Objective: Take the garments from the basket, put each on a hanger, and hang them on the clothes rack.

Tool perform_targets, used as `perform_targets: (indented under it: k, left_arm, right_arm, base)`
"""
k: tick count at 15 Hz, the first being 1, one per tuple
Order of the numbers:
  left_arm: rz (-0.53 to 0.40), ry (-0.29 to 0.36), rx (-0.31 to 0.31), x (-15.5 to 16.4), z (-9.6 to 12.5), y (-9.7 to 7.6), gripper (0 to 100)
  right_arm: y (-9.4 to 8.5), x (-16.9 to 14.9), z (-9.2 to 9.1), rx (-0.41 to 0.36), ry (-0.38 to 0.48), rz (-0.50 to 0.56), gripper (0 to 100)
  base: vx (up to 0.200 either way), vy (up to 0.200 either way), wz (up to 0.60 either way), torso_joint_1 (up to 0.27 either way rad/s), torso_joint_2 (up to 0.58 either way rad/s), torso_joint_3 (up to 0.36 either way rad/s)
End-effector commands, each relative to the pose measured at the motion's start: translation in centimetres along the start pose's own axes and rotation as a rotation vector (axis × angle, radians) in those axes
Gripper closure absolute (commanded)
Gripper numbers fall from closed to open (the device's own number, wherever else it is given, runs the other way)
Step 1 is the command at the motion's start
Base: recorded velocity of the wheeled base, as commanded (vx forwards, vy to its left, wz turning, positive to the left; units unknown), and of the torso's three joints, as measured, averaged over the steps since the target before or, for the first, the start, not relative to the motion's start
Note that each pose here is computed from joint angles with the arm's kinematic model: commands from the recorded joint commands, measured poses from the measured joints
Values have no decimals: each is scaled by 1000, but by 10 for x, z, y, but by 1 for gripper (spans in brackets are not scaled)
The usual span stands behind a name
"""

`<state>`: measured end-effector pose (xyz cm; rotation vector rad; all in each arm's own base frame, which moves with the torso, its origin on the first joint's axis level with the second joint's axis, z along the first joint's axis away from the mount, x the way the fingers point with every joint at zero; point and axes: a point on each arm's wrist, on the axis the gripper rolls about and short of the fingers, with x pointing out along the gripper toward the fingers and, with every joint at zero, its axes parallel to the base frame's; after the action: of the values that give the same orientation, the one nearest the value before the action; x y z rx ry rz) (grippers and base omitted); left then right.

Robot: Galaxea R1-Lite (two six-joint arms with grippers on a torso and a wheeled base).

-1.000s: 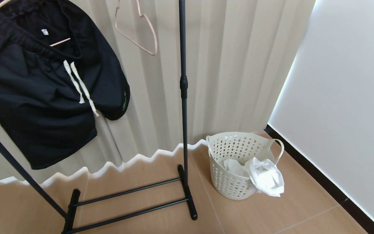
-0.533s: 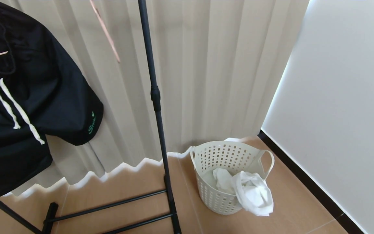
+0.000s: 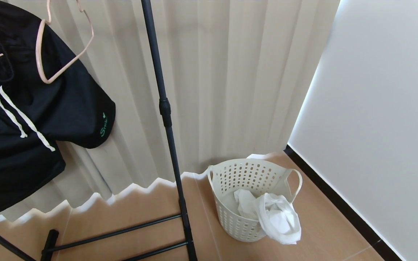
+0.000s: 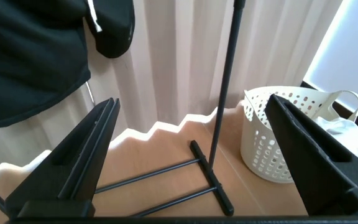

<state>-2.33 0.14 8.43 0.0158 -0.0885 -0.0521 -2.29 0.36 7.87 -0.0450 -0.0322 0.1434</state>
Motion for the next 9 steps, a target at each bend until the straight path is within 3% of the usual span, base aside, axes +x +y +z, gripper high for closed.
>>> perform_targets:
  k: [1,6,9]
  left_arm:
    - [1,1,0,0,0,0,0]
    - [4,1,-6,0,0,0,0]
    - [4,1,-6,0,0,0,0]
  right_arm:
    - [0,0,0,0,2,0,0]
    - [0,0,0,0,1,2,0]
    - [0,0,0,0,1,2,0]
  base:
    - [0,0,0,0,0,0]
    - [0,0,0,0,0,-12]
    - [0,0,0,1,2,-155]
